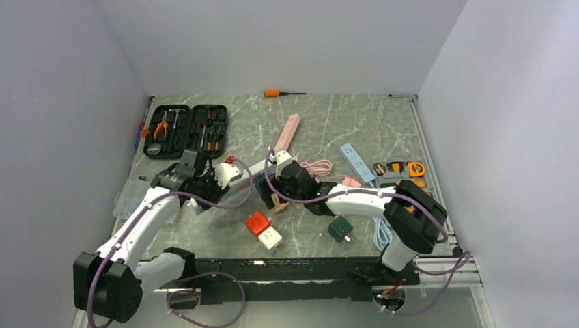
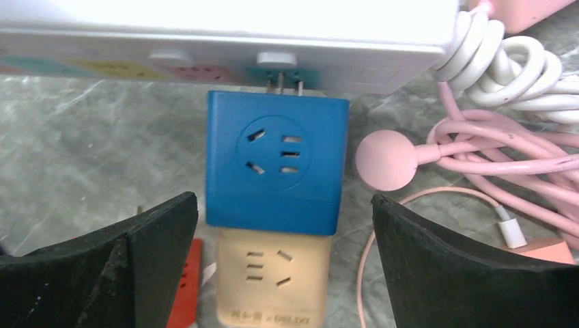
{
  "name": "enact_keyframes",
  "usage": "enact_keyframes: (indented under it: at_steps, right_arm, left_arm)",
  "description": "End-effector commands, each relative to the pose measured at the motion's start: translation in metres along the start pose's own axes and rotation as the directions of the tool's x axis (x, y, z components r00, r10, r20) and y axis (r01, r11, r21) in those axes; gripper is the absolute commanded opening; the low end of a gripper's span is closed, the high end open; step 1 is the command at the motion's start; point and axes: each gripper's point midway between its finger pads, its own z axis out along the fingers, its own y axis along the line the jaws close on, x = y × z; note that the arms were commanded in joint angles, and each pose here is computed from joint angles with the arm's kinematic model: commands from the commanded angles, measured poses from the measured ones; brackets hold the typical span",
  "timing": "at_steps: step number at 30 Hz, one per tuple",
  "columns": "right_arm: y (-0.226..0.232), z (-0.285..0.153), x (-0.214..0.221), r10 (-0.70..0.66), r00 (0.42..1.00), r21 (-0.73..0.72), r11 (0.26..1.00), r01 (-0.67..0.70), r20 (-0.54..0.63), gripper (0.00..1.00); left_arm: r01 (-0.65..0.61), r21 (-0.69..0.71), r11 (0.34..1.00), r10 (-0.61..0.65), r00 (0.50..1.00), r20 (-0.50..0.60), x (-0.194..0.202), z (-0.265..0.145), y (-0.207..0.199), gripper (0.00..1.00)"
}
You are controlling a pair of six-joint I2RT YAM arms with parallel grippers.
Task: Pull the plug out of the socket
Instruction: Place the plug at the center of the board, then remove the plug from the socket.
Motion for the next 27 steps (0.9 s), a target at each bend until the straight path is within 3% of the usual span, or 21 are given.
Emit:
enact_keyframes:
  at_steps: [1, 8, 11, 12, 14, 18, 19, 23, 27]
  right_arm:
    - [-0.002, 0.016, -0.037, 0.003, 0.990, 0.045, 0.999, -0.009, 0.139, 1.00]
    - [0.013, 0.042, -0.040, -0.009, 0.989, -0.001, 1.000, 0.009, 0.150, 0.99]
    - [0.015, 0.052, -0.041, 0.000, 0.988, 0.004, 1.000, -0.001, 0.152, 0.93]
    - [0.016, 0.053, -0.043, 0.003, 0.988, 0.004, 1.000, -0.003, 0.156, 0.89]
    - [0.015, 0.055, -0.040, 0.005, 0.989, 0.015, 1.000, -0.007, 0.149, 0.71]
    - [0.014, 0.045, -0.029, -0.006, 0.990, 0.048, 0.999, -0.001, 0.140, 0.21]
    - [0.016, 0.040, -0.026, -0.012, 0.990, 0.052, 0.999, 0.005, 0.139, 0.14]
    - [0.023, 0.018, -0.003, -0.025, 0.993, 0.071, 0.997, 0.017, 0.111, 0.11]
    - [0.025, 0.003, 0.015, -0.011, 0.996, 0.085, 0.996, 0.003, 0.091, 0.11]
  left_arm:
    - [-0.041, -0.036, 0.998, 0.048, 0.976, 0.214, -0.055, -0.018, 0.012, 0.00]
    - [-0.040, -0.029, 0.999, 0.046, 0.973, 0.224, -0.059, -0.019, 0.011, 0.00]
    - [-0.043, -0.022, 0.999, 0.047, 0.972, 0.230, -0.061, -0.019, 0.010, 0.00]
    - [-0.045, -0.019, 0.999, 0.048, 0.971, 0.234, -0.062, -0.020, 0.010, 0.00]
    - [-0.046, -0.017, 0.999, 0.049, 0.971, 0.235, -0.062, -0.020, 0.010, 0.00]
    - [-0.047, -0.045, 0.998, 0.056, 0.972, 0.228, -0.060, -0.017, 0.015, 0.00]
    - [-0.045, -0.064, 0.997, 0.058, 0.974, 0.218, -0.058, -0.015, 0.018, 0.00]
    - [0.013, -0.287, 0.958, 0.024, 0.992, 0.127, -0.042, -0.005, 0.063, 0.00]
    - [0.032, -0.379, 0.925, -0.004, 0.997, 0.075, -0.033, -0.001, 0.083, 0.00]
